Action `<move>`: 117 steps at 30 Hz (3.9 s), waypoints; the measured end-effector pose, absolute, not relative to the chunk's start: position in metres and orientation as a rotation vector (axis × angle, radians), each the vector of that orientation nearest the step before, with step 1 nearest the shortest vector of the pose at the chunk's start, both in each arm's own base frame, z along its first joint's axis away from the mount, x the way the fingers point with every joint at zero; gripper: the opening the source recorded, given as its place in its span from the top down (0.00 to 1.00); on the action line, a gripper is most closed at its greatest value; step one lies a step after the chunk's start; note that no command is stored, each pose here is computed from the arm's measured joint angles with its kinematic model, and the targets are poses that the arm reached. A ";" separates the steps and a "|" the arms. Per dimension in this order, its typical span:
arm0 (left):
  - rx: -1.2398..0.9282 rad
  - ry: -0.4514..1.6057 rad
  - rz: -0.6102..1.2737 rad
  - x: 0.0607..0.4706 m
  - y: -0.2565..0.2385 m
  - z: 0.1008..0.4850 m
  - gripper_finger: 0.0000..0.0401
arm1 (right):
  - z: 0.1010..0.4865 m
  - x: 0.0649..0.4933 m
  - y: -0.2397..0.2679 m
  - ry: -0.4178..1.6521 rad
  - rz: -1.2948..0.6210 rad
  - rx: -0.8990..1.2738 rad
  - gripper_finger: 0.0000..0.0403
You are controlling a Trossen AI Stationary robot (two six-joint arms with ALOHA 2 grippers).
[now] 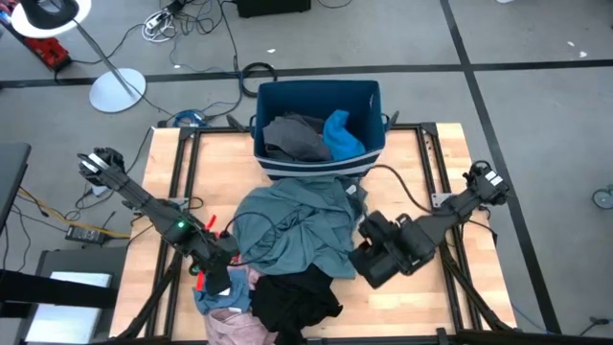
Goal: Sort clothes
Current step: Put the blue socks into the blue bin, then put the green pants into the blue bin
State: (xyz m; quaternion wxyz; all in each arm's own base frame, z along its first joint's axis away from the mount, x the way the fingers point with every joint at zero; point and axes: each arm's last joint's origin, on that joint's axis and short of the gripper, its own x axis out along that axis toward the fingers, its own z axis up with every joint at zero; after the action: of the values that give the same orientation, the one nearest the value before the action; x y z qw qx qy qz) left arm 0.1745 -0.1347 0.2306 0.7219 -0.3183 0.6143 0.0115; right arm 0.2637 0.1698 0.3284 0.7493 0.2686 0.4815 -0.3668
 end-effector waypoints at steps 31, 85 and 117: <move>-0.618 1.269 0.066 0.222 -0.166 0.219 1.00 | 0.280 0.231 0.188 0.929 -0.485 0.680 0.59; -0.491 0.172 0.654 0.290 0.086 0.486 1.00 | 0.216 0.172 0.137 0.903 -0.202 0.698 0.63; -0.511 0.249 0.115 0.332 0.147 0.456 0.63 | 0.215 0.194 0.099 0.808 -0.456 0.875 0.63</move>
State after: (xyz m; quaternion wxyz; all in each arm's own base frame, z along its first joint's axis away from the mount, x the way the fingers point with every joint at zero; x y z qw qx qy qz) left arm 0.3317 0.1471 0.4557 0.9582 -0.2520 0.1230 0.0566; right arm 0.1941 0.0991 0.2150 0.8036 0.4083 0.3770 -0.2131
